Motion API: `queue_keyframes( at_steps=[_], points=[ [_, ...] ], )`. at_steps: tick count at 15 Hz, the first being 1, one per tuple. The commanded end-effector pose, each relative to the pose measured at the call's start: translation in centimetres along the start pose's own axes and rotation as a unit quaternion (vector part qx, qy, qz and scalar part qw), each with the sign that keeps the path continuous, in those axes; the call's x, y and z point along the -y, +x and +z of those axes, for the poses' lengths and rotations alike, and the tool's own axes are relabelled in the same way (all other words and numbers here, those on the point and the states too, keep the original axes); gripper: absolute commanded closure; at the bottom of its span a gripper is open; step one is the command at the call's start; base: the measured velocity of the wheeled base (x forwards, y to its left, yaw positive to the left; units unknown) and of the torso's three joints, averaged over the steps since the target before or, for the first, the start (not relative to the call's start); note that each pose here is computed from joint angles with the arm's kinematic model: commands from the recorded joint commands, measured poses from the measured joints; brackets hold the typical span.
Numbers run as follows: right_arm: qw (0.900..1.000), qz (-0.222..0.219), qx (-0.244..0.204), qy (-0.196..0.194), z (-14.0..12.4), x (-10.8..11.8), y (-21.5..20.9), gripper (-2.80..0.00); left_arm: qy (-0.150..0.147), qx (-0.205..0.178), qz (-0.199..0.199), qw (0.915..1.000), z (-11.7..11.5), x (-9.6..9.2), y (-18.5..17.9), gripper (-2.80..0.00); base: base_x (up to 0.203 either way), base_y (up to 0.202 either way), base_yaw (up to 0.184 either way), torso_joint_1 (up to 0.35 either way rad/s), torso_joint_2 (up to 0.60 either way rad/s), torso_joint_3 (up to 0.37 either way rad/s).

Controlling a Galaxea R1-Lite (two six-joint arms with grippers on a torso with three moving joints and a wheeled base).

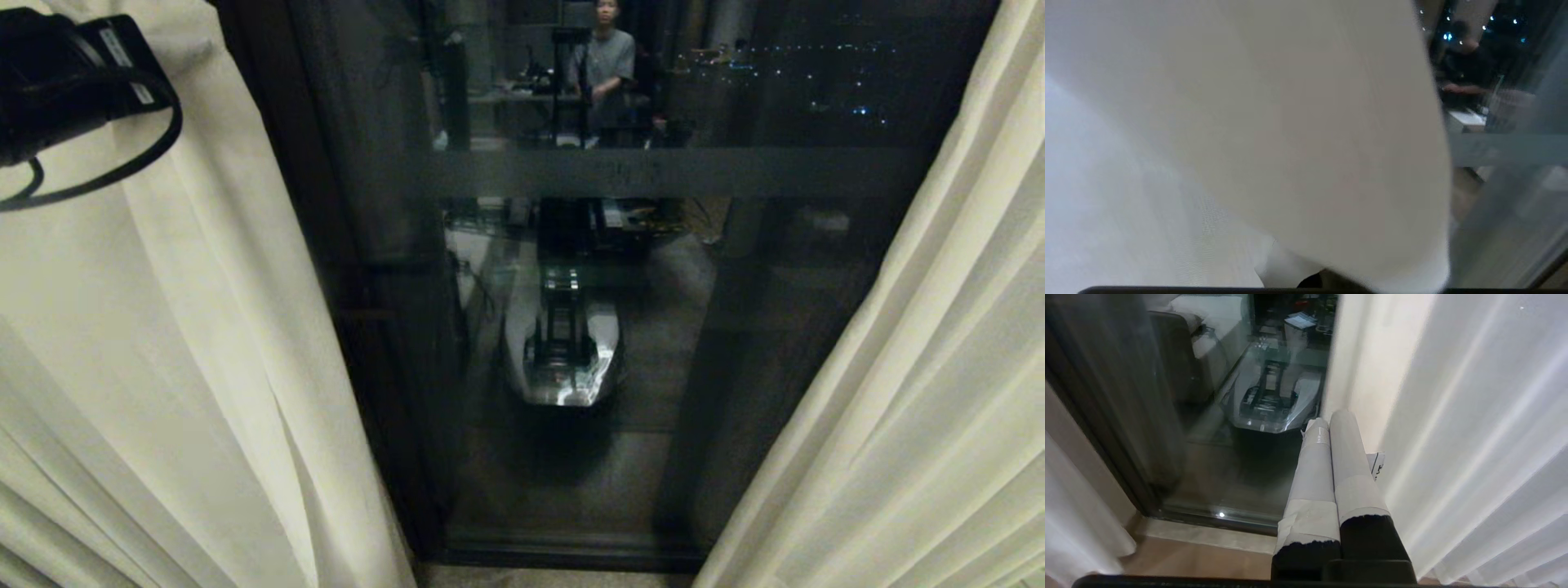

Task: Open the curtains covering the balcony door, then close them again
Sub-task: Close the inner curtains on both sides

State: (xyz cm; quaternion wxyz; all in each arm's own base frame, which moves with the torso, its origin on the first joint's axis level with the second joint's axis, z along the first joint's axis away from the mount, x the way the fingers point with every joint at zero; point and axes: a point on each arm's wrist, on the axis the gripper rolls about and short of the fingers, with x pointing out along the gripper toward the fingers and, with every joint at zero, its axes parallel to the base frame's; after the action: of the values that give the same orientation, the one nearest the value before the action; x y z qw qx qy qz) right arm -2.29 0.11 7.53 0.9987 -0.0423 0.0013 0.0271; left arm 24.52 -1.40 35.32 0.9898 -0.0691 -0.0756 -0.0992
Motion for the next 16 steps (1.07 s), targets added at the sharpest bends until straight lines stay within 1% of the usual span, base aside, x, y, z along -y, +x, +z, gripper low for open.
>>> queue_keyframes(
  at_steps=[1, 16],
  points=[
    [1.000, 0.001, 0.000, -0.001, -0.01, 0.00, 0.00, 0.00, 0.000, 0.004, -0.004, 1.0000, 0.19, 0.22, -0.19, 0.00, 0.000, -0.194, 0.002, 0.002, 0.00, 0.002],
    [1.000, 0.001, 0.000, -0.001, -0.01, 0.00, 0.00, 0.00, -0.002, -0.002, -0.006, 1.0000, -0.19, 0.33, -0.32, 0.00, 0.000, -0.190, 0.001, 0.002, 0.00, 0.003]
  ],
)
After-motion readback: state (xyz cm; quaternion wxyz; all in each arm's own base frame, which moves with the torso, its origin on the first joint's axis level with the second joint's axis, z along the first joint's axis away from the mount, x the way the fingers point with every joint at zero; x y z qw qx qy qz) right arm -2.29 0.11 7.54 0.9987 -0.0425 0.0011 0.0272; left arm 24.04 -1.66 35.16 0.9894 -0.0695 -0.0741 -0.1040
